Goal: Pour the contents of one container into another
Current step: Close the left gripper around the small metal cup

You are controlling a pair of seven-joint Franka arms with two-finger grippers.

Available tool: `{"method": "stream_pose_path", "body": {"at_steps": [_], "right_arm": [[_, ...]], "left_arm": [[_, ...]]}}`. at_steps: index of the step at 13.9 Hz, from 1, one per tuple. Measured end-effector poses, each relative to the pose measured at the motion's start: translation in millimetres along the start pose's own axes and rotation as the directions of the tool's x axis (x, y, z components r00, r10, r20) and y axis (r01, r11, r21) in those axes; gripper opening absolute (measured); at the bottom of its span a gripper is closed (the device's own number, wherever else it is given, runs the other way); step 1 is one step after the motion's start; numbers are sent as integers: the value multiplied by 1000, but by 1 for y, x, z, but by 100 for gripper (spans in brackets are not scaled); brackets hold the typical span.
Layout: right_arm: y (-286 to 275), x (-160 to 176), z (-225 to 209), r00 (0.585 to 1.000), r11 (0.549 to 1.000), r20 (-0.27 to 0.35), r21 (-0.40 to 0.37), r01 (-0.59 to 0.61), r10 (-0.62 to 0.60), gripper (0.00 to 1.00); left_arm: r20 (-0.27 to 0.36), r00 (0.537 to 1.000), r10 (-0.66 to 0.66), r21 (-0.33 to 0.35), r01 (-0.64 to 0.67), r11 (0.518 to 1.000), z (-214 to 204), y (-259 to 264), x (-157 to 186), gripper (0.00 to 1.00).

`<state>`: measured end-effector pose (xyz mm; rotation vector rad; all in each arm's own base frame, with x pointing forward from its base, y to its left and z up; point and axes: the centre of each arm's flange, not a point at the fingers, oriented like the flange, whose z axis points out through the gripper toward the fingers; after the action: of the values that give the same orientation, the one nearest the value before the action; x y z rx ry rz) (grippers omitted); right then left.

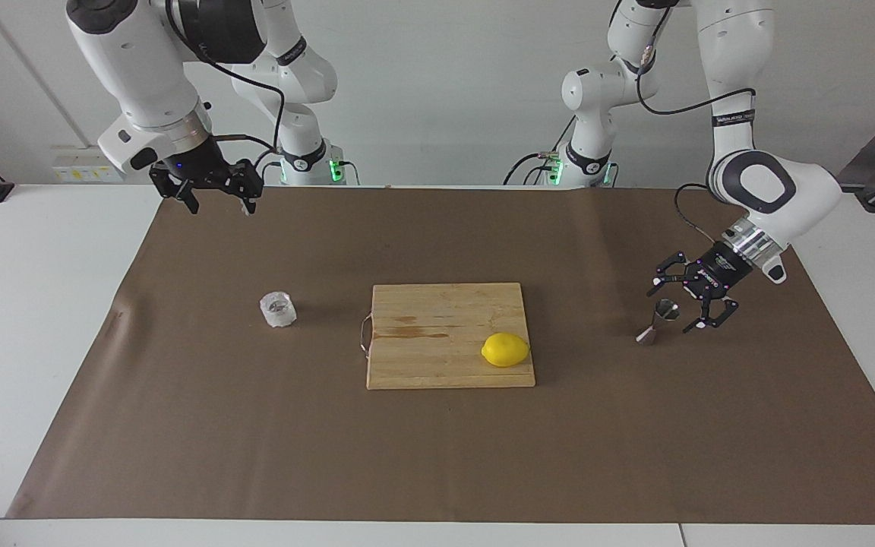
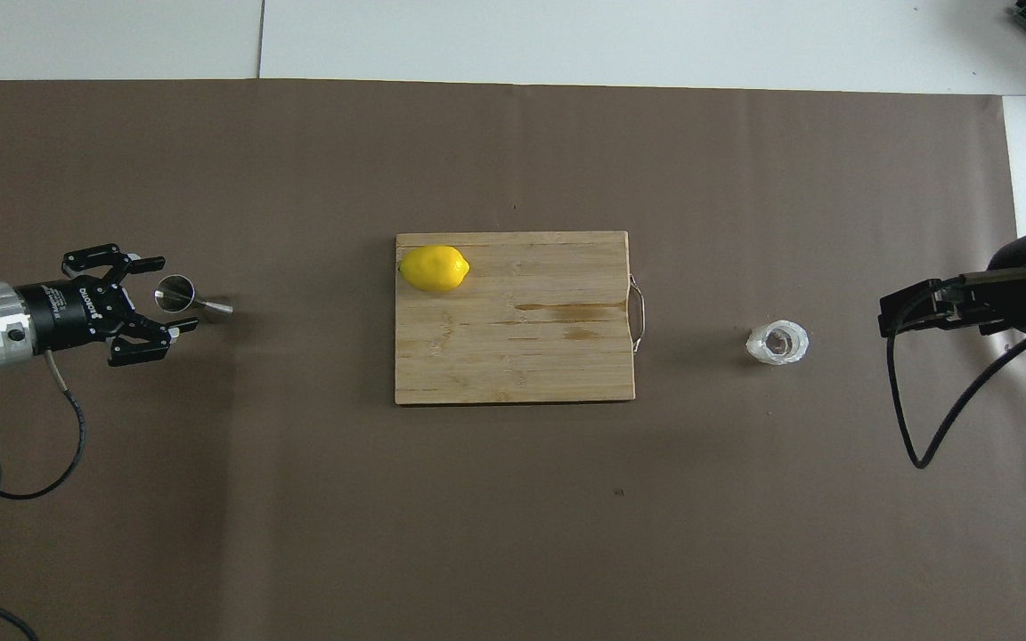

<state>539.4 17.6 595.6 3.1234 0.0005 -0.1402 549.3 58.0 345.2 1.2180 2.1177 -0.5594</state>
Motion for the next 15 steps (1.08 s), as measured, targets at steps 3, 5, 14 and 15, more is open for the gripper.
{"method": "stream_pose_path", "body": {"at_steps": [3,5,14,15], "right_arm": [[0,0,0,1000,1000,0,0,0,0,100],[0,0,0,1000,1000,0,0,0,0,100],[0,0,0,1000,1000,0,0,0,0,100],[0,0,0,1000,1000,0,0,0,0,100]], "left_arm": [[-4,1000,1,-3,-1,1000,2,-1,0,100],[-4,1000,1,-5,-1,1000,1,-1,0,100],[-11,1000,-3,-15,3,1000,2,-1,2,96],[-11,1000,-3,-15,3,1000,2,-1,2,89]]}}
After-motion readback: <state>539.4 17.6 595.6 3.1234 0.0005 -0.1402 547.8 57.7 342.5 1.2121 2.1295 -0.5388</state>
